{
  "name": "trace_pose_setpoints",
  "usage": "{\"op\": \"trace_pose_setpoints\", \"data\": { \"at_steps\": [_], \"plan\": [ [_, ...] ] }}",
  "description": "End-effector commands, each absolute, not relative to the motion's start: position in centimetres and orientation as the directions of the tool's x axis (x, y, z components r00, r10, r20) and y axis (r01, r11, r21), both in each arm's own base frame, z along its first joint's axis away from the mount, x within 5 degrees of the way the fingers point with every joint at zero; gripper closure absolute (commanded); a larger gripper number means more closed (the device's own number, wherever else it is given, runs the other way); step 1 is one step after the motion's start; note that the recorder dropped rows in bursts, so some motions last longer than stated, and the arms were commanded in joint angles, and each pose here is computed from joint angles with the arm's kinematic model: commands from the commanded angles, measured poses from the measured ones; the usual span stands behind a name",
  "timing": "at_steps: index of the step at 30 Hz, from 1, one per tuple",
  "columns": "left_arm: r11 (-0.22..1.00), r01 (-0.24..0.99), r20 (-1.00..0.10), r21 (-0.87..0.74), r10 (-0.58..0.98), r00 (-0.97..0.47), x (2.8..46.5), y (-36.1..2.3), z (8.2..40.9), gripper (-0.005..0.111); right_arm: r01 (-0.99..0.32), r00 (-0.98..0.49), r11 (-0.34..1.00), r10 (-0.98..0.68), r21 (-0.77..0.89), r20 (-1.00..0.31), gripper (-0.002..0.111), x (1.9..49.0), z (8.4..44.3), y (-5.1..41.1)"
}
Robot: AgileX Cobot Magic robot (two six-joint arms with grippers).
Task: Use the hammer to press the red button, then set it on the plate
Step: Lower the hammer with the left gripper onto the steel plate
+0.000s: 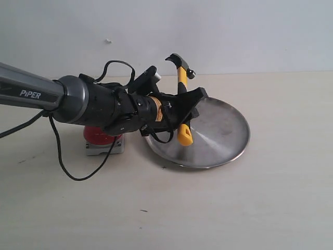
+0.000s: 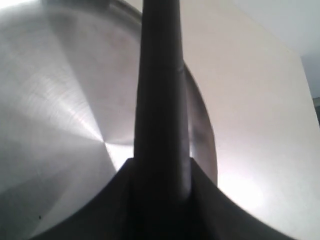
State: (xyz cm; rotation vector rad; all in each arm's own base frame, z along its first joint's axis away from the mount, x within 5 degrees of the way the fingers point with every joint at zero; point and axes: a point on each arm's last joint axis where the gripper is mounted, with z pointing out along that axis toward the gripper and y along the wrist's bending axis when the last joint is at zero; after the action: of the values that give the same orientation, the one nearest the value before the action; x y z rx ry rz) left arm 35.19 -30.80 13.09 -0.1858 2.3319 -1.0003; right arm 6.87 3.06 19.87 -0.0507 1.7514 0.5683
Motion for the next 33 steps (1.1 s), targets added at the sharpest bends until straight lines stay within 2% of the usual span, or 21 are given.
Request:
{"op": "trace_pose_setpoints", "data": {
  "at_steps": [1, 12, 16, 23, 33],
  "plan": [
    [0.691, 0.178, -0.515, -0.7, -0.316, -0.797, 35.5, -31.2, 14.7, 0.107, -0.331, -0.258, 0.882, 0.257, 0.336, -0.931, 0.108, 6.8, 19.8, 3.0],
    [0.686, 0.178, -0.501, -0.705, -0.305, -0.81, 36.0, -32.0, 13.3, 0.107, -0.331, -0.258, 0.882, 0.257, 0.335, -0.931, 0.108, 6.8, 19.8, 3.0],
    [0.64, 0.208, -0.491, -0.74, -0.303, -0.817, 36.3, -32.9, 13.0, 0.107, -0.331, -0.258, 0.882, 0.257, 0.335, -0.931, 0.108, 6.8, 19.8, 3.0],
    [0.667, 0.199, -0.503, -0.718, -0.299, -0.811, 36.6, -32.7, 12.9, 0.107, -0.331, -0.258, 0.882, 0.257, 0.335, -0.931, 0.108, 6.8, 19.8, 3.0],
    [0.722, 0.18, -0.512, -0.668, -0.27, -0.816, 37.1, -32.7, 10.9, 0.107, -0.331, -0.258, 0.882, 0.257, 0.335, -0.931, 0.108, 6.8, 19.8, 3.0]
  ]
}}
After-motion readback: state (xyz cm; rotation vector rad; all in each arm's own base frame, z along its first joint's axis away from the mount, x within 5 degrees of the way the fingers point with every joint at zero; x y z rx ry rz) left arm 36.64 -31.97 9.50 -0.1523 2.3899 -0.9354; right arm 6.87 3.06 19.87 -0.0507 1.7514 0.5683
